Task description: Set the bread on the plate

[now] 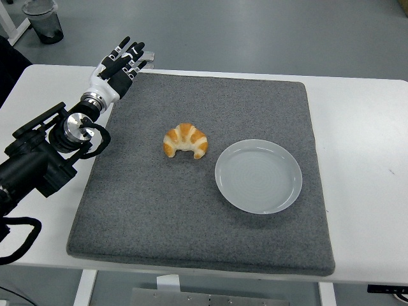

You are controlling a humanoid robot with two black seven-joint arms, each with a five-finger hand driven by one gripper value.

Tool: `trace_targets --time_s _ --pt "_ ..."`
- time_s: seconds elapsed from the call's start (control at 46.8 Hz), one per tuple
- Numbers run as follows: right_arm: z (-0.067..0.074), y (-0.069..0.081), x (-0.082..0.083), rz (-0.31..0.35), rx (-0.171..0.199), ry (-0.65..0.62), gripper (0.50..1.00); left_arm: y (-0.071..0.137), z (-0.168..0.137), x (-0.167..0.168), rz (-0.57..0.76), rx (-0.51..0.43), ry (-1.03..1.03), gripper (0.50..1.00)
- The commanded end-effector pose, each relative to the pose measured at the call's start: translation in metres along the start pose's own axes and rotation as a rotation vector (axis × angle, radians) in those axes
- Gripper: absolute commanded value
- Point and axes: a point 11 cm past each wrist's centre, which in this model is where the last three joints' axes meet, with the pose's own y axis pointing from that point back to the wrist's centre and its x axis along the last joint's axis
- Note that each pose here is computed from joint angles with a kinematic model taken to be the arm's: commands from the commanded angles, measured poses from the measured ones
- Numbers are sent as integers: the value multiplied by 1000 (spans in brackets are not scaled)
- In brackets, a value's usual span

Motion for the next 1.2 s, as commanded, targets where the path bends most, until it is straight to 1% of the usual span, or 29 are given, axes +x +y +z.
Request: trace_targets --time_s 0.0,0.235,0.342,0.406,0.491,0.598,0.726,0.833,0.962,1.026,1.175 --pt "0 0 0 0 -1 0 930 0 0 1 1 -1 1 990" --pt "0 0 0 0 1 0 930 3 -4 1 -20 9 3 992" --pt "0 0 0 0 1 0 932 0 -4 -12 -64 21 -50 992" --pt "0 0 0 0 1 0 930 -4 0 -24 -110 26 -138 992" --pt "0 0 0 0 1 0 932 -6 15 -34 -172 20 -279 992" --pt "0 0 0 0 1 0 930 -8 18 -57 -284 39 -409 988" --pt "0 0 0 0 1 0 932 -10 21 -71 -351 68 -590 988" --pt "0 0 0 0 1 0 932 -10 14 -82 -427 120 -758 988" --pt "0 0 0 0 1 0 930 -10 11 -96 -497 151 -921 986" --pt "0 0 0 0 1 0 930 -8 6 -104 -541 170 -1005 981" --pt "0 0 0 0 1 0 932 0 0 -111 -615 215 -1171 975"
